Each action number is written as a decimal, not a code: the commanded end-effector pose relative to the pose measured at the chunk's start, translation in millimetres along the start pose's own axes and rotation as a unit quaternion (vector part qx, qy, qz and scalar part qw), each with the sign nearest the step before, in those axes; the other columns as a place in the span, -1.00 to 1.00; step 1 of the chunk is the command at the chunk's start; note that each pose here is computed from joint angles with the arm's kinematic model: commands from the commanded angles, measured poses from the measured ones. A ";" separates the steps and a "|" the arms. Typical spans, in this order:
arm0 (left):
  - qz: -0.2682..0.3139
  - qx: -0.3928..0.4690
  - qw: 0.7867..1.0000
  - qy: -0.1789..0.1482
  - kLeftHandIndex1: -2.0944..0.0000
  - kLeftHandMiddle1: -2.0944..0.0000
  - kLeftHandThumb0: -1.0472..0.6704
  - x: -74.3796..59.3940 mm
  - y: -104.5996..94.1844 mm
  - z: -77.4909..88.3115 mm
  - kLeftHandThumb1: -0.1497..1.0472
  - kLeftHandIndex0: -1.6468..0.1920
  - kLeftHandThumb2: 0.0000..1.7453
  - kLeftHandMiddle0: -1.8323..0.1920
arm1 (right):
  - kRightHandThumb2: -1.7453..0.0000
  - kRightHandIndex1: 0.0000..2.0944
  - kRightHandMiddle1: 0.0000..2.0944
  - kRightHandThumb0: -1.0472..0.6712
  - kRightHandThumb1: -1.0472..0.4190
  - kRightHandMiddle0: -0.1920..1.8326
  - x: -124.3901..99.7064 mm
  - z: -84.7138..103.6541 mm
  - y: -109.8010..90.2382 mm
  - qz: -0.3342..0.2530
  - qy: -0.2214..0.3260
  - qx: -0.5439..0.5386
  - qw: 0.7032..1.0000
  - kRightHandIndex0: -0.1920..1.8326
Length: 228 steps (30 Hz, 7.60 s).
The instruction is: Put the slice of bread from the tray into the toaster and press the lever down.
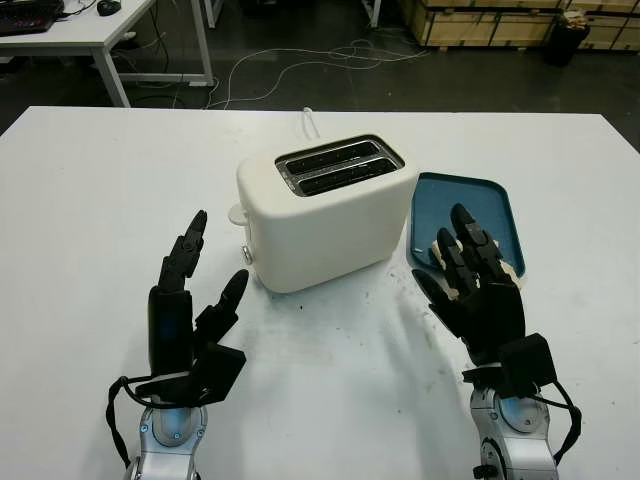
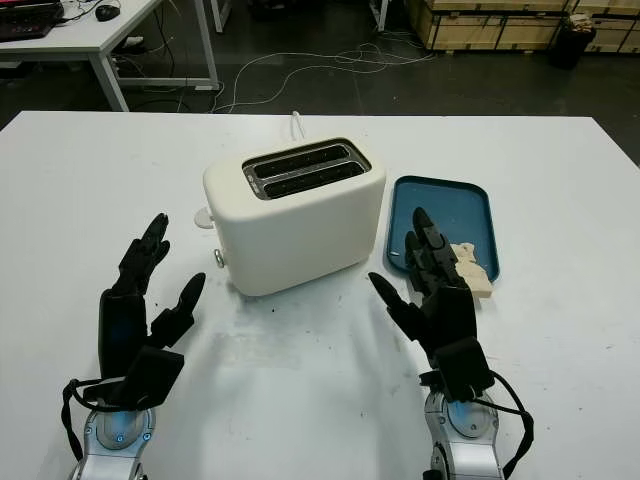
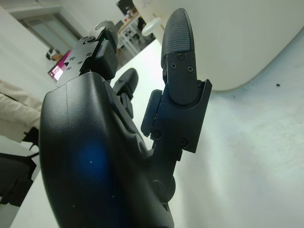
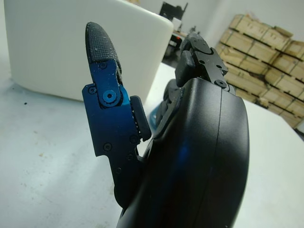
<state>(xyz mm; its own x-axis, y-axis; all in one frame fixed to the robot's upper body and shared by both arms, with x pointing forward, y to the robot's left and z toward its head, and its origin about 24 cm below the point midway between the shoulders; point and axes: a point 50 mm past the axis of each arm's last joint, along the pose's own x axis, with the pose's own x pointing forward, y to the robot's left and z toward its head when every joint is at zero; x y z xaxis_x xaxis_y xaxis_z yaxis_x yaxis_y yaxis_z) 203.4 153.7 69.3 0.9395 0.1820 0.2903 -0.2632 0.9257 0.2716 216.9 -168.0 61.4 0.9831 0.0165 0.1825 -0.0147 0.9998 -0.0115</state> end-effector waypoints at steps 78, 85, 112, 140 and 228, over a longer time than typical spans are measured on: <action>-0.007 0.006 1.000 -0.009 0.98 0.34 -0.57 3.8 -3.8 3.4 0.79 0.44 -0.55 0.73 | 1.00 -1.00 -1.00 -0.28 -0.67 -0.55 1.1 -6.8 -98.0 0.021 -0.055 -0.665 0.745 -0.59; -0.004 0.002 1.000 -0.008 0.98 0.33 -0.58 3.7 -4.0 3.9 0.79 0.43 -0.56 0.72 | 0.99 -1.00 -0.99 -0.25 -0.69 -0.53 6.5 -13.0 -105.5 0.025 -0.037 -0.689 0.724 -0.58; -0.005 -0.002 1.000 -0.014 0.99 0.33 -0.55 1.1 -3.7 5.5 0.79 0.44 -0.54 0.74 | 0.99 -0.99 -0.99 -0.17 -0.81 -0.49 18.7 -52.3 -103.2 0.069 -0.016 -0.699 0.712 -0.51; 0.003 -0.007 1.000 -0.011 0.99 0.35 -0.55 -0.1 -4.4 4.1 0.79 0.43 -0.56 0.73 | 0.81 0.67 0.28 -0.34 -0.83 -0.30 21.2 -54.9 -101.4 0.060 -0.096 -0.744 0.659 -0.37; 0.027 0.004 1.000 -0.012 1.00 0.41 -0.53 3.7 -4.6 -1.7 0.79 0.42 -0.60 0.70 | 0.57 0.67 0.67 -0.12 -0.83 0.02 229.5 177.3 6.0 0.386 -0.054 -0.187 0.902 0.24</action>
<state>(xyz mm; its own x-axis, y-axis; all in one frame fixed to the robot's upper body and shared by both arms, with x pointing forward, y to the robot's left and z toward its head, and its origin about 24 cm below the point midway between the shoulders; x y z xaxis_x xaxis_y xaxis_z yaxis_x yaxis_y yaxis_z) 209.3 149.5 64.1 0.9277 0.2128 0.3066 -0.2991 0.9153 0.2698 410.5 -164.1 268.4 0.7011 0.7112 0.0526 -0.6090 0.6354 -0.4747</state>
